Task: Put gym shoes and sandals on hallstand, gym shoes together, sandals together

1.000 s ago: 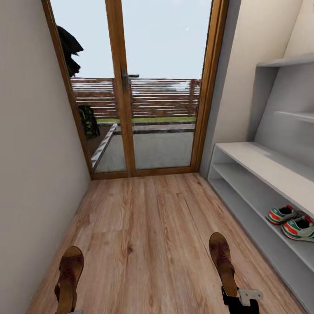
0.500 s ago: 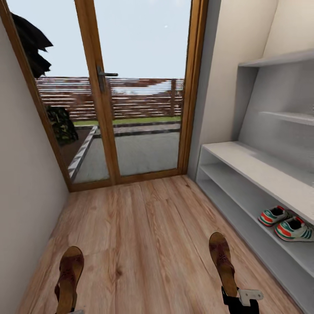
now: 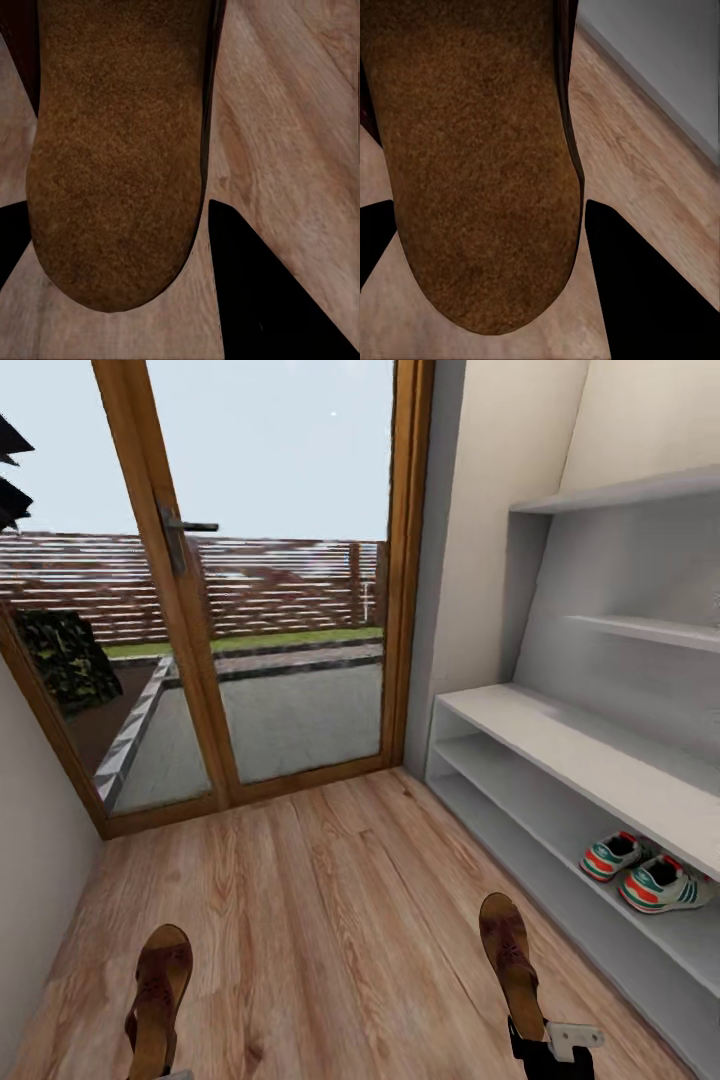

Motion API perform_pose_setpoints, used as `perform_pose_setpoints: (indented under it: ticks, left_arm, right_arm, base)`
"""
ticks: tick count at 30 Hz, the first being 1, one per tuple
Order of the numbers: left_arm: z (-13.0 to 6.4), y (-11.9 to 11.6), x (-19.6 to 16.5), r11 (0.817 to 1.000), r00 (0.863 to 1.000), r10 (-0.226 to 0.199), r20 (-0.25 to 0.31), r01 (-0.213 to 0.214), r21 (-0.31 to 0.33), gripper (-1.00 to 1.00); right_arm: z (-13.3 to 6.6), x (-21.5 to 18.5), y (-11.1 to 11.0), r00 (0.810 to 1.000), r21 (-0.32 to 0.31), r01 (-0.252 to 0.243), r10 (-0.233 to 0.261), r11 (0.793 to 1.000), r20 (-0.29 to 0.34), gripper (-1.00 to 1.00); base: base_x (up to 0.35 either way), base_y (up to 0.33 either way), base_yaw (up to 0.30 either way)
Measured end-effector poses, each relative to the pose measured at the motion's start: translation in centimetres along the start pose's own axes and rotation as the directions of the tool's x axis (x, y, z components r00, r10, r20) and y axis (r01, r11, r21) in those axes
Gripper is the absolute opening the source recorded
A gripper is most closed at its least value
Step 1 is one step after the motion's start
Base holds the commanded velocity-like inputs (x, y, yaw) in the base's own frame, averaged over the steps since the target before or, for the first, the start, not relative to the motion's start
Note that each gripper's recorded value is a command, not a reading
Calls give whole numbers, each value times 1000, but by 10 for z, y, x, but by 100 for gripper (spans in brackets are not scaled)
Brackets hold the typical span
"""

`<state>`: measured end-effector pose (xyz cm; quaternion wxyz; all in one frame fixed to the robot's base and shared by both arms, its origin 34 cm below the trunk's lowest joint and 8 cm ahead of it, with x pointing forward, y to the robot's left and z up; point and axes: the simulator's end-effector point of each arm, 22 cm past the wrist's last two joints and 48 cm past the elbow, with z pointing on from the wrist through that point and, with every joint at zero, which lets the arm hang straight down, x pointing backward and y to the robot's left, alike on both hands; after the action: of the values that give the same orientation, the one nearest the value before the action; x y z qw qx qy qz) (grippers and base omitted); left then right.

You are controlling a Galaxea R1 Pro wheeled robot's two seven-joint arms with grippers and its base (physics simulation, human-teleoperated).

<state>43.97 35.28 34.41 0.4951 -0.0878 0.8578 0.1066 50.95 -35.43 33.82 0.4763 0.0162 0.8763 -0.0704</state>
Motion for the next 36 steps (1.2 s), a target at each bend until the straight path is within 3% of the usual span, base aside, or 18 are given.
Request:
perform_pose_setpoints:
  ticks: [36]
  left_arm:
    - [0,-1,0,1000,1000,2,2,-2,5,-100]
  right_arm:
    - [0,0,0,1000,0,0,0,1000,0,-100]
  base:
    - [298,197,-265]
